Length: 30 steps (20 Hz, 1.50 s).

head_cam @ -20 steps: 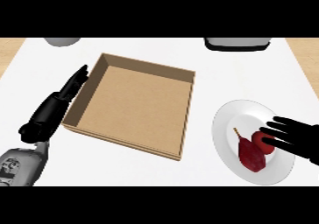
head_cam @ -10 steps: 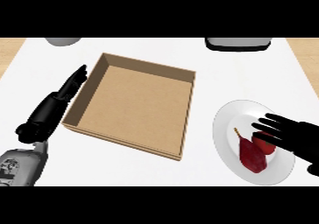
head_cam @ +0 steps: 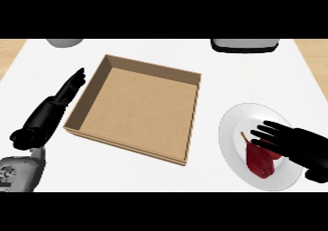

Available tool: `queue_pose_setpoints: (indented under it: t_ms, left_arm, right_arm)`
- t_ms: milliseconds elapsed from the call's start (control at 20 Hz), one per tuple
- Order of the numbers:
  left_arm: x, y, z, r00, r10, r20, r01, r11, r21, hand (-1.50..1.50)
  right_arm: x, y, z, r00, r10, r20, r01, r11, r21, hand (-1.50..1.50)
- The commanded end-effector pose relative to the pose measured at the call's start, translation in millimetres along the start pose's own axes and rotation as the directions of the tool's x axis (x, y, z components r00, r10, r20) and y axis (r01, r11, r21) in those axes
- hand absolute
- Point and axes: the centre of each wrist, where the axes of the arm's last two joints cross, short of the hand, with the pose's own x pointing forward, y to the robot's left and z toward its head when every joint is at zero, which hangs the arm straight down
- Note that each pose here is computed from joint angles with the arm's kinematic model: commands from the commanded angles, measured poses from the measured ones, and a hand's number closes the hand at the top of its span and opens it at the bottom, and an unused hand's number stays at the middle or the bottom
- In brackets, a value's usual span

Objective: Pick the tomato from the plate and place it in the cardboard box

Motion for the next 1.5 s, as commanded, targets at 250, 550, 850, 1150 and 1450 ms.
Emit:
queue_pose_setpoints:
  t_ms: [250, 550, 850, 1150, 1450]
  left_arm:
    - [8, -1, 5, 1.000, 0.000, 0.013, 0.000, 1.000, -0.006, 0.00]
    - [13, 15, 1, 1.000, -0.015, 0.009, 0.015, 1.000, 0.003, 0.00]
    - [19, 12, -6, 1.000, -0.001, 0.002, 0.001, 1.000, -0.010, 0.00]
    - [-11, 2, 6, 1.000, 0.019, -0.008, -0.019, 1.000, -0.011, 0.00]
    - [1, -7, -8, 1.000, -0.007, -0.009, 0.007, 1.000, 0.003, 0.00]
  right_arm:
    - [-21, 16, -22, 0.998, 0.037, -0.052, -0.036, 0.999, 0.021, -1.50]
    - [-15, 32, -14, 0.998, 0.000, -0.058, 0.002, 1.000, 0.025, -1.50]
    - [-34, 28, -40, 0.998, 0.050, 0.045, -0.051, 0.999, 0.015, 1.50]
    - [-32, 42, -57, 0.990, 0.097, 0.107, -0.083, 0.988, -0.130, 1.50]
    - [25, 26, -101, 0.984, 0.086, 0.158, -0.051, 0.976, -0.212, 1.50]
